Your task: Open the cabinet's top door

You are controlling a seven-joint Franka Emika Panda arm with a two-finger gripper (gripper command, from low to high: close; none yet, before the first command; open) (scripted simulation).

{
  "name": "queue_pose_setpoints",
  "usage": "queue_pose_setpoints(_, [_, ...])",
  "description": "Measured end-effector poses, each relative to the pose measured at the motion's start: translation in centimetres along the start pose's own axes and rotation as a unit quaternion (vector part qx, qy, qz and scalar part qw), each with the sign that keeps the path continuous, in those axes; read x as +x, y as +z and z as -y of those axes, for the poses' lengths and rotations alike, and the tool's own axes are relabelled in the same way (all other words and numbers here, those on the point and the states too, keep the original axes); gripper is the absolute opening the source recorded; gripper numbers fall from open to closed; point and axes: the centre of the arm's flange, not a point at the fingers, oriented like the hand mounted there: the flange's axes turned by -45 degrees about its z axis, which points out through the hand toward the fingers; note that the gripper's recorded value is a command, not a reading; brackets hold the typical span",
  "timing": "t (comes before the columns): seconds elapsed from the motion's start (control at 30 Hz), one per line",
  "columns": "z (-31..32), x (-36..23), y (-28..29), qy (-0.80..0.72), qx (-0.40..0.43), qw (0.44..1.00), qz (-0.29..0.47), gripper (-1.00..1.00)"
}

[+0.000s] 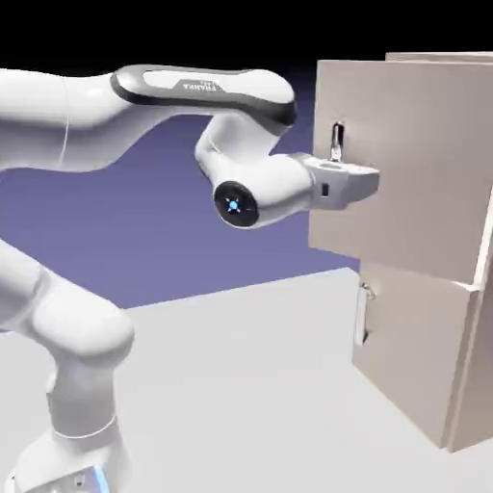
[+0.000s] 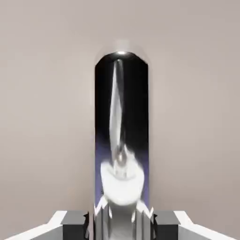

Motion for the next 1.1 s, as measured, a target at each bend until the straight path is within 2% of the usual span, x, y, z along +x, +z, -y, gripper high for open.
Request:
queue_pose_setpoints(0.57, [-7.0,0.0,-8.0,-0.001,0.187,0.982,0.001,-1.00])
queue_pose_setpoints(1.1, [-18.1,0.1,-13.3,-0.001,0.395,0.919,0.001,-1.00])
